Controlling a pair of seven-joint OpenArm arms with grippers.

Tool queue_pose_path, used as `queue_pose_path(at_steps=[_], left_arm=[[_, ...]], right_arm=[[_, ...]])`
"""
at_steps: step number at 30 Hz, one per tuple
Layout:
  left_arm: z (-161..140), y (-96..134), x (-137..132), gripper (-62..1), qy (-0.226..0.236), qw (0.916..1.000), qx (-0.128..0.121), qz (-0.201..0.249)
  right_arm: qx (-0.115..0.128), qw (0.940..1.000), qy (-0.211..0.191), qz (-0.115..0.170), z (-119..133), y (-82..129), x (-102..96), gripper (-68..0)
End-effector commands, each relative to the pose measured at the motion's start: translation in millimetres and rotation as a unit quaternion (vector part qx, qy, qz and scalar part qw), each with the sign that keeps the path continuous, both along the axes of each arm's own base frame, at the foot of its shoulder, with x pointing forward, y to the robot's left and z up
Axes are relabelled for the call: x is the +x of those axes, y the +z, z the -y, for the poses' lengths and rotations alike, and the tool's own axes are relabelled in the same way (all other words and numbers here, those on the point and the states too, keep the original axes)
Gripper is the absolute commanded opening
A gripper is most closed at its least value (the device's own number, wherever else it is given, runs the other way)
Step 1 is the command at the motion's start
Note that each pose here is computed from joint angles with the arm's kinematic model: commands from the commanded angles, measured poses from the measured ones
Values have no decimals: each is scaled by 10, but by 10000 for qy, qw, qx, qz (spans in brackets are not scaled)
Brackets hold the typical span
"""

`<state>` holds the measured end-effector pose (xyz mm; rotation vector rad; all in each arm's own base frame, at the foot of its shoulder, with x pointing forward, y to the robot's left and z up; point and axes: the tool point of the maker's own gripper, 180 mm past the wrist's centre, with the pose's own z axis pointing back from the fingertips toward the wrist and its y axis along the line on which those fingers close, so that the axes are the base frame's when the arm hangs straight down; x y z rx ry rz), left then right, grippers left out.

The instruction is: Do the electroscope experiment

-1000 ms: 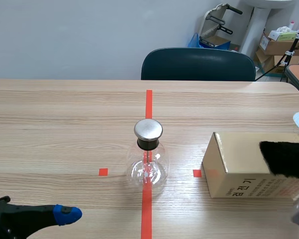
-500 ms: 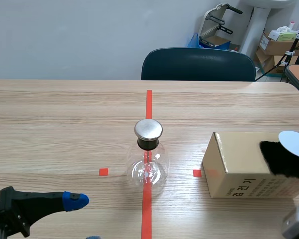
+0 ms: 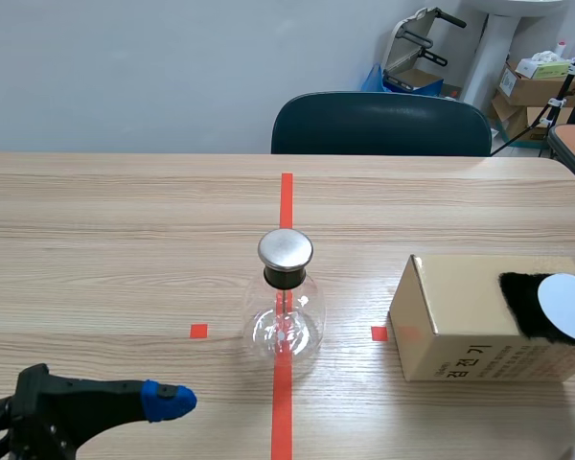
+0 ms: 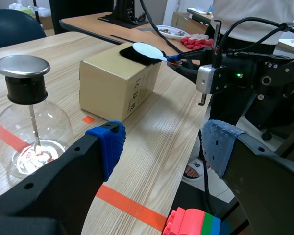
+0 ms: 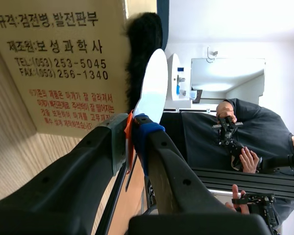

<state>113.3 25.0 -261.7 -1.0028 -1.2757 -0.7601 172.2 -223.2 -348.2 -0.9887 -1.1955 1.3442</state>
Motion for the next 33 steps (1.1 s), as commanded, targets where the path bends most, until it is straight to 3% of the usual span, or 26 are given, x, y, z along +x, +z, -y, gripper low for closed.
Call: queue_pose_path(at_steps=[1,6,13,15,18,21,23,28,31,33], left_arm=[[51,53,-22,-245,-6,9999,-155,-30],[82,23,-41,-247,-51,9999,-112,-92],[85,19,-45,-247,-64,9999,-106,-108],[85,19,-45,-247,-64,9999,-106,-108],[85,21,-44,-247,-63,9999,-111,-108],[83,25,-42,-247,-59,9999,-120,-101],[83,25,-43,-247,-61,9999,-119,-102],[83,25,-42,-247,-60,9999,-119,-101],[83,25,-42,-247,-60,9999,-119,-101],[83,24,-42,-247,-60,9999,-117,-102]], right_arm=[[-134,9996,-80,231,57,100,-23,-654],[-164,9998,-9,150,46,76,-81,-654],[8,9946,1026,137,-337,73,-178,-654],[7,9957,918,136,-309,69,-164,-654],[-63,9995,232,196,-82,81,-83,-655],[-151,9992,-247,259,105,106,-29,-656],[-185,9994,-161,259,80,105,-26,-656],[-235,9960,838,186,-278,63,-96,-656],[-207,9956,897,179,-308,59,-112,-655],[-229,9973,678,163,-237,52,-103,-656]])
